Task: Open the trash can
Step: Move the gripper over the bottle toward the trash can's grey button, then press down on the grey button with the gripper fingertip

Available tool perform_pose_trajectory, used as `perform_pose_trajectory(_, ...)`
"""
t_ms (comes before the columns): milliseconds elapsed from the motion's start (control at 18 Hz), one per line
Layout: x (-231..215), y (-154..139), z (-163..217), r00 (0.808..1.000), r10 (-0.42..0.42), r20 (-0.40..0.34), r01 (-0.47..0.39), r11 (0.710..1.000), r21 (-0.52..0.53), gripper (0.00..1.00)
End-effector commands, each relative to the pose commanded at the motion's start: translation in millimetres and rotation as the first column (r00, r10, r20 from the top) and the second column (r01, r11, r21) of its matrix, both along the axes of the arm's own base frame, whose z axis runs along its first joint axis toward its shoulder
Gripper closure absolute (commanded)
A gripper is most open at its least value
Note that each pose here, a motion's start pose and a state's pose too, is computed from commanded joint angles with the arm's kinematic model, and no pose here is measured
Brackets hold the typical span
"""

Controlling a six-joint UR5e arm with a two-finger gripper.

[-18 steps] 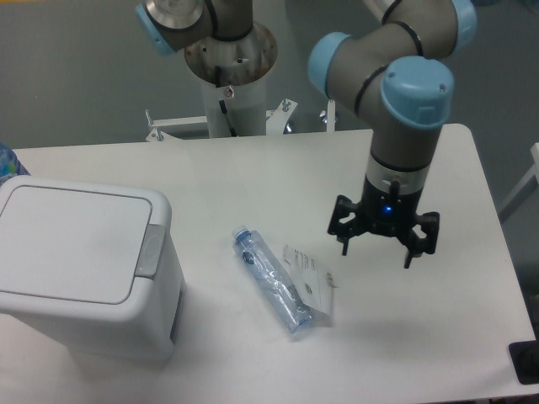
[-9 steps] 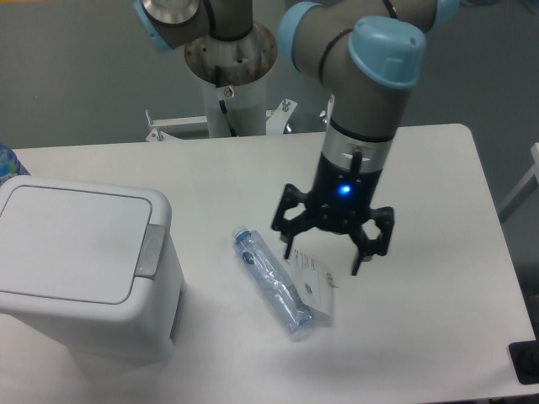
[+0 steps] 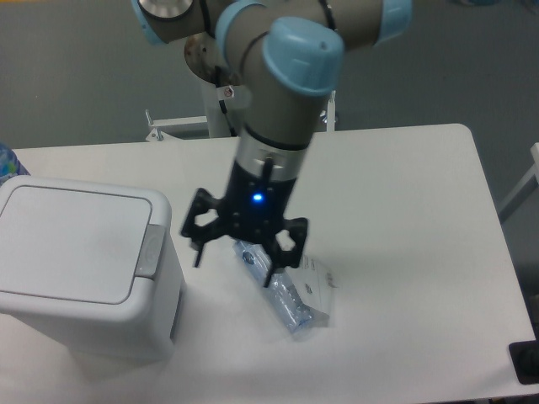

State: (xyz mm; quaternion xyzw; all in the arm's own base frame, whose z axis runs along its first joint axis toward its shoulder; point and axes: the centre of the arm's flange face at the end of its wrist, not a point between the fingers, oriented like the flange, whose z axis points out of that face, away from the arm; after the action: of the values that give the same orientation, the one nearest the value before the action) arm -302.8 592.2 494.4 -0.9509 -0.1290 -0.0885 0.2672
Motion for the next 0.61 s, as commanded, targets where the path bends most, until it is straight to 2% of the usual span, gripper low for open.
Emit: perform_pose_trajectory(611,15,-5,-4,1.0,0.008,0.009,-0.007,1.0,-0.018,0.0)
